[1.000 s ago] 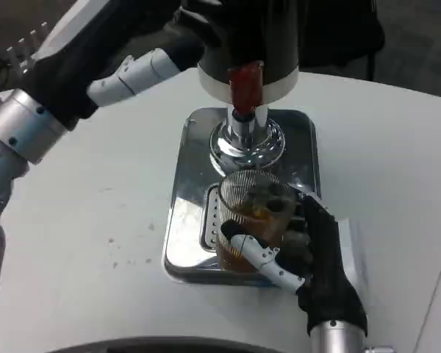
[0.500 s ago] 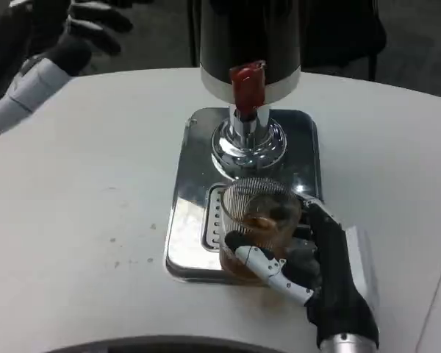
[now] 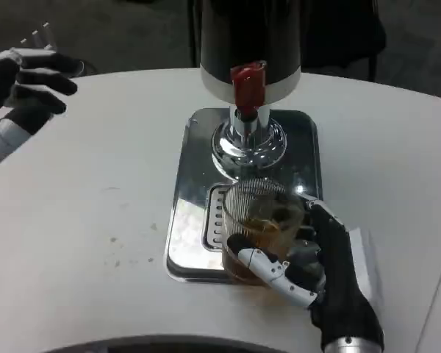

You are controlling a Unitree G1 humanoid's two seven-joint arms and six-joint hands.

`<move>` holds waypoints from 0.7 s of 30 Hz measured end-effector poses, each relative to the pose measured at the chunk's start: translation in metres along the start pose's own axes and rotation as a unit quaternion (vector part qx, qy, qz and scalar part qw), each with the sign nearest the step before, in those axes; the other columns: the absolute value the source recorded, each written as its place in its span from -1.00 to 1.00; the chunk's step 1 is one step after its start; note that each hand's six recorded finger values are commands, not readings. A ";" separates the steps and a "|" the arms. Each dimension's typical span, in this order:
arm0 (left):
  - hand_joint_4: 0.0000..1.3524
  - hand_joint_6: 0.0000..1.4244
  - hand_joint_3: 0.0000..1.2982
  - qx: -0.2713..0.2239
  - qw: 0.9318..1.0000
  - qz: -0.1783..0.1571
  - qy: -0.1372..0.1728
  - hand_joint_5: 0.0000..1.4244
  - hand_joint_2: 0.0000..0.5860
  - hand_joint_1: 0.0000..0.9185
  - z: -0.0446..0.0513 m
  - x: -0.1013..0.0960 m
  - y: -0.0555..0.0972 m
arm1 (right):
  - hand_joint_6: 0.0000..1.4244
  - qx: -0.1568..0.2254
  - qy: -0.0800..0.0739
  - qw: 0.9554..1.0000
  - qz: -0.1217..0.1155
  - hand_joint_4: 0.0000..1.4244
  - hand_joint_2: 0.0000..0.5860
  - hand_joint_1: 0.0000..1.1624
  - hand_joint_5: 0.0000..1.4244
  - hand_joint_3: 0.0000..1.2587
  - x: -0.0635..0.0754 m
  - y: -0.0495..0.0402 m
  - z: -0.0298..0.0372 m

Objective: Grasp the cup under the faucet to collect the drink, then remove the cup.

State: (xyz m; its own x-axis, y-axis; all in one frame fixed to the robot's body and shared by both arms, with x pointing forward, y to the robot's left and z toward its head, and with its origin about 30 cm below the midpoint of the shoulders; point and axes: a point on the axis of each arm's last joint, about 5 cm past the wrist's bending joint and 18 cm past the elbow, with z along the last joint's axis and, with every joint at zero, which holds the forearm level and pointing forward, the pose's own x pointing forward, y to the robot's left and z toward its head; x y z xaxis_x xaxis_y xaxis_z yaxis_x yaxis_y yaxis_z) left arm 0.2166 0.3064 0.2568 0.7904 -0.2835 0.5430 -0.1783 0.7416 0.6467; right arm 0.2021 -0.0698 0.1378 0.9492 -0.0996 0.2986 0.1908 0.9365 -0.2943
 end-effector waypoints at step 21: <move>-0.59 -0.47 -0.51 0.071 0.992 -0.075 0.075 -0.56 -0.63 -1.00 0.0079 -0.046 -0.021 | 0.21 -0.022 -0.036 0.999 0.020 -0.01 -0.34 0.44 0.22 0.03 0.000 -0.0134 0.0083</move>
State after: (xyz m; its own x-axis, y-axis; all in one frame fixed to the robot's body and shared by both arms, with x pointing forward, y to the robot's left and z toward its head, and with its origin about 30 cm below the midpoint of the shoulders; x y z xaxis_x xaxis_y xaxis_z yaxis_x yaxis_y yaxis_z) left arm 0.1795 0.2992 0.2227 0.8911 -0.2824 0.3553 -0.1237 0.6022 0.7887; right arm 0.1975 -0.0796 0.1494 0.9365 -0.0365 0.3489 0.1650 0.9235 -0.3463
